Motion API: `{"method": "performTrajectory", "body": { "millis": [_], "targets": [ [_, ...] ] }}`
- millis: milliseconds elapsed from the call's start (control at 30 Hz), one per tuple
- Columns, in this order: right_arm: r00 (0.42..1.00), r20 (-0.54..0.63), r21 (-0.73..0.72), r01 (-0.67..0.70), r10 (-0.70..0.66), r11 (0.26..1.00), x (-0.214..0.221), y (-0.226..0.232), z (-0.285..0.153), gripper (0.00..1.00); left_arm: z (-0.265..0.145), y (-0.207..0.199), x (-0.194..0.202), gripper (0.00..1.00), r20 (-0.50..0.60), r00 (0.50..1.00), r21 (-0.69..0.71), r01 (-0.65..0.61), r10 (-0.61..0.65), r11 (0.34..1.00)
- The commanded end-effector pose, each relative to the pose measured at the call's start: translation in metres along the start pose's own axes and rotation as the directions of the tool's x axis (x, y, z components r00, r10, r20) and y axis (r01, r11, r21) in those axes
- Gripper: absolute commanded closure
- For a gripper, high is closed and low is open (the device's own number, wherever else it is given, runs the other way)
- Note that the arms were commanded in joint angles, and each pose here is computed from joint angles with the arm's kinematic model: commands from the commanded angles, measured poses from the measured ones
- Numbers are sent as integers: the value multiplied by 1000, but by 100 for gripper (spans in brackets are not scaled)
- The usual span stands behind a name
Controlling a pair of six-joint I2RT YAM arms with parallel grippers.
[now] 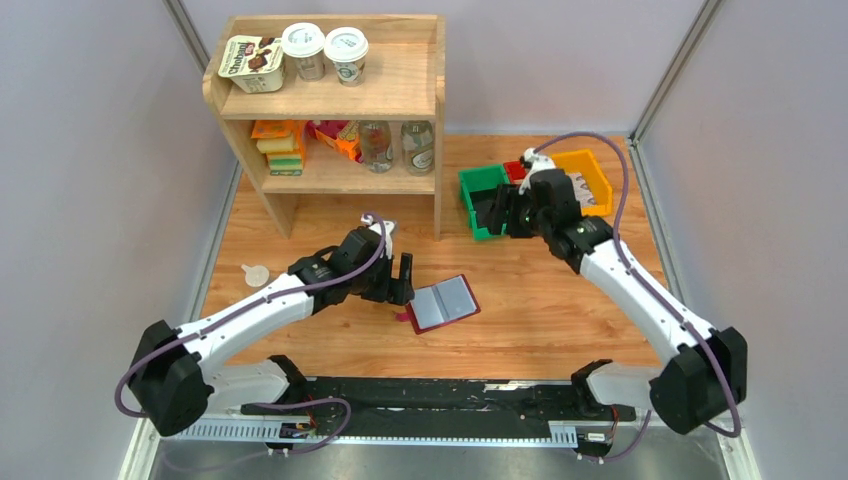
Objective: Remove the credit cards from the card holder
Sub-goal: Place the credit card in the storage box, then remove the credit card from the card holder.
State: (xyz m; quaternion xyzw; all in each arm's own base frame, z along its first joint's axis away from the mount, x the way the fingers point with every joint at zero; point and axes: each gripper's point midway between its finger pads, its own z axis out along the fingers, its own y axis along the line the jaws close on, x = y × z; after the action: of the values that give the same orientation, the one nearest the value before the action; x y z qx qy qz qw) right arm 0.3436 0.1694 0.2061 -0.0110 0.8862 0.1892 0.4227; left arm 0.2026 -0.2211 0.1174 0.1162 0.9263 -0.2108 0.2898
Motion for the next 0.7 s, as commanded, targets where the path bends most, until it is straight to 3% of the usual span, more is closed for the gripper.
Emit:
{"method": "performTrajectory", "body": {
  "millis": [0, 167, 433, 667],
  "targets": [
    [998, -65, -97, -28, 22, 995, 47, 31, -18, 33, 12, -7, 5, 8, -35, 998, 21, 59, -58, 998],
    [988, -156, -153, -45, 21, 987, 104, 60, -21, 28, 29, -7, 17, 8, -66, 992, 25, 107, -105, 994],
    [957, -290, -122, -45, 8, 991, 169, 65, 0, 26, 54, 0, 38, 12, -94, 973, -6, 211, -211, 977],
    [945, -327, -95, -51, 17, 994, 190, 59, 16, 33, 64, -4, 44, 34, -105, 962, 28, 255, -251, 966]
  ]
}}
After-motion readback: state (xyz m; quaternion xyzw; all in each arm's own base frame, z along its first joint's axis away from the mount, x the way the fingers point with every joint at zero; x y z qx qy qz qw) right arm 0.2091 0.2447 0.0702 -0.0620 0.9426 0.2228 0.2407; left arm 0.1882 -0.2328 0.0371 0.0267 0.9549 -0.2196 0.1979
